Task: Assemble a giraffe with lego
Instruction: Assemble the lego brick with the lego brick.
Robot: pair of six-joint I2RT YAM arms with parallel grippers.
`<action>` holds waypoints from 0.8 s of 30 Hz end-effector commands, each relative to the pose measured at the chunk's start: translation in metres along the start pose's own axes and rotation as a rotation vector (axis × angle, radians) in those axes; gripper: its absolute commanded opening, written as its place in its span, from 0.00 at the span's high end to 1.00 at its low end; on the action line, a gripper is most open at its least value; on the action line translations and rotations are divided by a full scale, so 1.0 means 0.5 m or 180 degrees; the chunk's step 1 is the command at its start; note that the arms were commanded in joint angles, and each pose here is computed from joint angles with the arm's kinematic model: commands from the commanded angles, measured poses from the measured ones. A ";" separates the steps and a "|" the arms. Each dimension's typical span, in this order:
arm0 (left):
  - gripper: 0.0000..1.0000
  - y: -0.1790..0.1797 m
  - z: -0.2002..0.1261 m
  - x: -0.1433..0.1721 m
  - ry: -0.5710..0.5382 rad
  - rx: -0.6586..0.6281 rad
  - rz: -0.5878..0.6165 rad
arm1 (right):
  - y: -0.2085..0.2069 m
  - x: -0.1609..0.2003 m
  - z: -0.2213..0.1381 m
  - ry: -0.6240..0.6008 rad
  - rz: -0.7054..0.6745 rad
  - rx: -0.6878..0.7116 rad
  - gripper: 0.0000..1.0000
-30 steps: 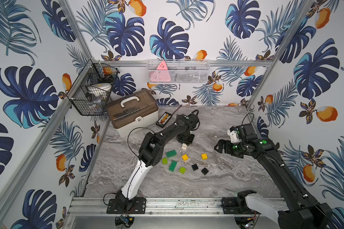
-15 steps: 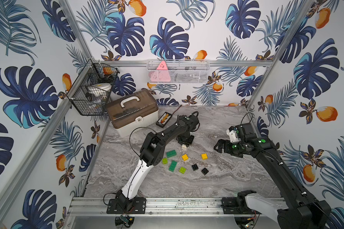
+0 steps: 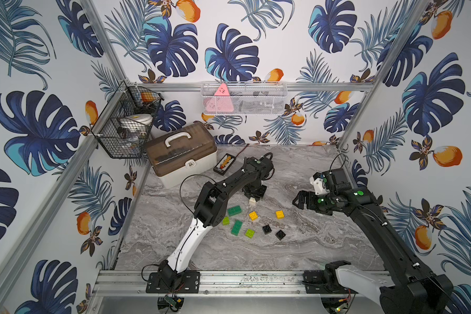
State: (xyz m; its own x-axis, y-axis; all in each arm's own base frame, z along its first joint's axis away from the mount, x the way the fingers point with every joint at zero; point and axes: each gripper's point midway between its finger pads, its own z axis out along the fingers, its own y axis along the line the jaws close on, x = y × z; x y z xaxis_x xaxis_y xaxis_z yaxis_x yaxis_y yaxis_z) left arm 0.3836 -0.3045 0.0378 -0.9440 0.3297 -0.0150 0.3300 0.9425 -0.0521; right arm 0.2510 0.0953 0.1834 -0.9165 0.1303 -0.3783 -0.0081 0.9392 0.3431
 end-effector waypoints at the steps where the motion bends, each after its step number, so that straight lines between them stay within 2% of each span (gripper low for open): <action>1: 0.79 0.017 0.028 0.027 0.0210 -0.0214 0.0080 | 0.001 -0.007 -0.002 -0.0055 -0.0049 0.0005 0.00; 11: 0.79 0.014 0.066 0.046 0.0301 -0.0306 0.0094 | -0.001 -0.002 -0.003 -0.0064 -0.0076 0.0002 0.00; 17: 0.79 0.003 0.045 0.035 0.0180 -0.0215 0.0016 | -0.002 -0.002 -0.009 -0.0062 -0.0113 0.0030 0.00; 24: 0.58 -0.015 0.004 0.007 -0.0025 -0.0059 -0.0028 | 0.001 -0.006 -0.014 -0.0066 -0.0134 0.0025 0.00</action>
State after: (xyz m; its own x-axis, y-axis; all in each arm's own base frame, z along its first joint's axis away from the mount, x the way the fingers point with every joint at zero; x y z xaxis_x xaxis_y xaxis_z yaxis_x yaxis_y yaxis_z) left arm 0.3820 -0.3075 0.0381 -0.9429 0.3307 -0.0404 0.3314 0.9434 -0.0109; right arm 0.2529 0.0946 0.1896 -0.9048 0.1111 -0.4111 -0.0359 0.9421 0.3335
